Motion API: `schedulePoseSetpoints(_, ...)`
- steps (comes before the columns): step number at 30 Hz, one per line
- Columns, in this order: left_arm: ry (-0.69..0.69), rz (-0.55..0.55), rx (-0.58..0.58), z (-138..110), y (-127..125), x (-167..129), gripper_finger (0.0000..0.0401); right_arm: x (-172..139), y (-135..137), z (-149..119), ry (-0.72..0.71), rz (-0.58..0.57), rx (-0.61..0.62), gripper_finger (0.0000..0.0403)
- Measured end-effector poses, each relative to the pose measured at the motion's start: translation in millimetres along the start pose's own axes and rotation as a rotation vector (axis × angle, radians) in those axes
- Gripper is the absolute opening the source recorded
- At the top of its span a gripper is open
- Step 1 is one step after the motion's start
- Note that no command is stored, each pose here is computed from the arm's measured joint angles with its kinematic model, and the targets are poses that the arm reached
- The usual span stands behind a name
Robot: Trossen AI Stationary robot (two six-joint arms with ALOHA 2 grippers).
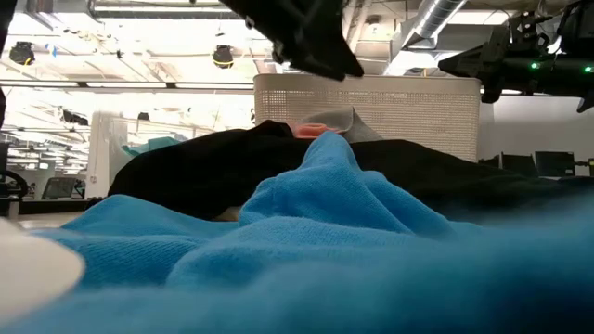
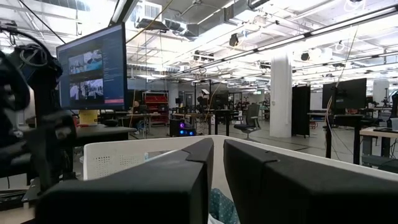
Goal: Pick & Place Cloths
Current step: Put the gray and pink sock into the transparent bin
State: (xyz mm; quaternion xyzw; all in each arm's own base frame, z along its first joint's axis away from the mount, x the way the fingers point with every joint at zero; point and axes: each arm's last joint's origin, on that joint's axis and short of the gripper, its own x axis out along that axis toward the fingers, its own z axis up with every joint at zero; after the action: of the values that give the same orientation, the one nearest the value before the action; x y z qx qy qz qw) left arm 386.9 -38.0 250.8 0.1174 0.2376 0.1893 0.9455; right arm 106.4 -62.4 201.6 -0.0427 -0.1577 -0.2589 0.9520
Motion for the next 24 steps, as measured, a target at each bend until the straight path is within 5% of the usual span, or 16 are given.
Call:
schedulePoseSetpoints(14,0.148,0.083,0.062,-37,-7,37,0.0250,0,0,0,0.001,0.000,0.000,0.0037)
schedulePoseSetpoints(17,0.182,0.068,0.050,-40,-7,36,0.0196,0,0,0,0.001,0.000,0.000,0.0037)
schedulePoseSetpoints(22,0.193,0.065,0.043,-37,-4,28,0.0037,0,0,0,0.001,0.000,0.000,0.0037)
schedulePoseSetpoints(24,0.146,0.066,0.015,-27,0,22,0.0014,0,0,0,0.001,0.000,0.000,0.0037)
